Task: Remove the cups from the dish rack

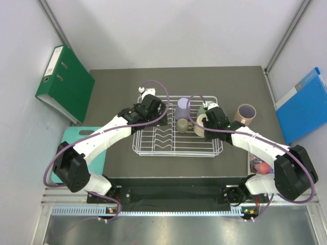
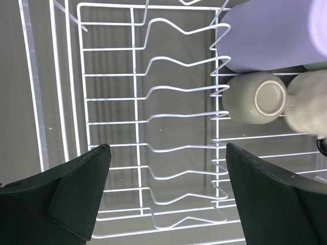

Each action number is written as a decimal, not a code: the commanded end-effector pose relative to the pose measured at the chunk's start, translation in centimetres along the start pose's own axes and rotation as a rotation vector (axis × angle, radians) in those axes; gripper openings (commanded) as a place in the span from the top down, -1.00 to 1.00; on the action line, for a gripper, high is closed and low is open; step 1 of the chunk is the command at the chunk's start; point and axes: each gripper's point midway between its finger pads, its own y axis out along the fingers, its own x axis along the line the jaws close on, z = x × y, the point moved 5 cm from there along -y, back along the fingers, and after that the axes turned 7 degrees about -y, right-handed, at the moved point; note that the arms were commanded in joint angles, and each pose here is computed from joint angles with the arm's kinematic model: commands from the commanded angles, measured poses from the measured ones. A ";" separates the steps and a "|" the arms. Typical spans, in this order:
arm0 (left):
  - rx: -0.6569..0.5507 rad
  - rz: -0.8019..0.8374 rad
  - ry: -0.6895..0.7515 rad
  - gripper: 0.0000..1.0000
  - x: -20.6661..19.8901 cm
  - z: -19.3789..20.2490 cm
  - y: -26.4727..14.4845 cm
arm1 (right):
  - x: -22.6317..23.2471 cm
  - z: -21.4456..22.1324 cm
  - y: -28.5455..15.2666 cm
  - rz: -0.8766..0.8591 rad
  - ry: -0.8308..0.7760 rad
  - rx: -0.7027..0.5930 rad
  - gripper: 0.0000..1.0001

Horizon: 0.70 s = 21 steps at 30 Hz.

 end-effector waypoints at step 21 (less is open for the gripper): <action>-0.087 0.035 -0.041 -0.98 -0.7 -2.0 -1.1 | 1.5 -10.9 -13.0 -0.143 0.082 -0.375 1.00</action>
